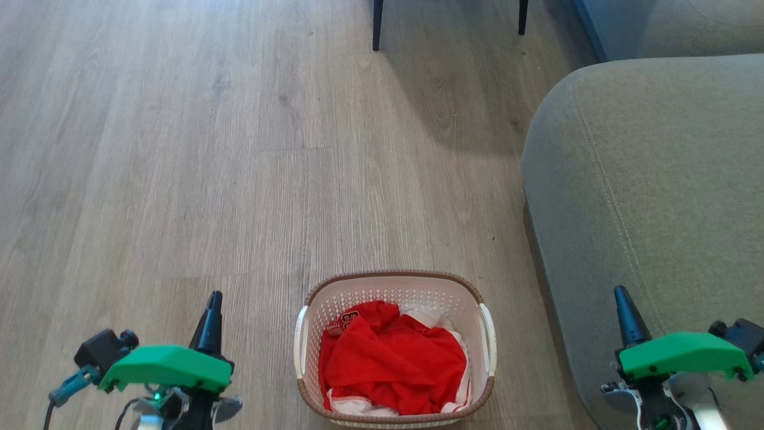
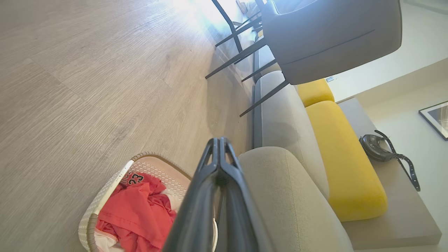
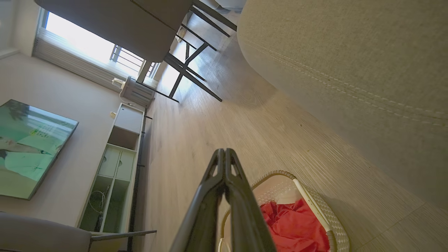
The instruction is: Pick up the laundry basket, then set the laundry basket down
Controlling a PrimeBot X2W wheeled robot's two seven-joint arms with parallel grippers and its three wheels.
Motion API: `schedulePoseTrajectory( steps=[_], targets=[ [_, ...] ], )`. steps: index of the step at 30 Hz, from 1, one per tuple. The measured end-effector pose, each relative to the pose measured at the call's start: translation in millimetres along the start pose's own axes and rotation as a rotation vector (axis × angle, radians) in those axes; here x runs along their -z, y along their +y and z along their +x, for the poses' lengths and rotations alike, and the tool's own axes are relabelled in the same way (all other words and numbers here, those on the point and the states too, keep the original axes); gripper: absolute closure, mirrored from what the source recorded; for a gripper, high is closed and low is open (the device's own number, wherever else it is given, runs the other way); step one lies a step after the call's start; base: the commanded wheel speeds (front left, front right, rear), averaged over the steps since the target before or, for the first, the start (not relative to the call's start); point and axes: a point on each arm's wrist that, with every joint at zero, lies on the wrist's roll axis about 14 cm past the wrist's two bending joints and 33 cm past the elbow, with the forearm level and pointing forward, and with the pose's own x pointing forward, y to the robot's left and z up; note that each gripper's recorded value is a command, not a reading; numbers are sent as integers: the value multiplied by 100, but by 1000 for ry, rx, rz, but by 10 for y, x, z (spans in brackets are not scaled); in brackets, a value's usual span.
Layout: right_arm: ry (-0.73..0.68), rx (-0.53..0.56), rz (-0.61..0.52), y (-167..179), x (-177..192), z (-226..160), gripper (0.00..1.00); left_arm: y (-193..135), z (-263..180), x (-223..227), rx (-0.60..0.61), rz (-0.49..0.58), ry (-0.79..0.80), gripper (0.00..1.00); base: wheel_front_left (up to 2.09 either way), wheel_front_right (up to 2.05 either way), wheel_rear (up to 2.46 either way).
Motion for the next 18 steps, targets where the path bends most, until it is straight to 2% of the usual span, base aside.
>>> schedulePoseTrajectory(
  steps=[18],
  targets=[
    [-4, 25, 192, -67, -62, 22, 100, 31, 24, -86, 2, -211, -3, 100, 0, 0, 0]
  ],
)
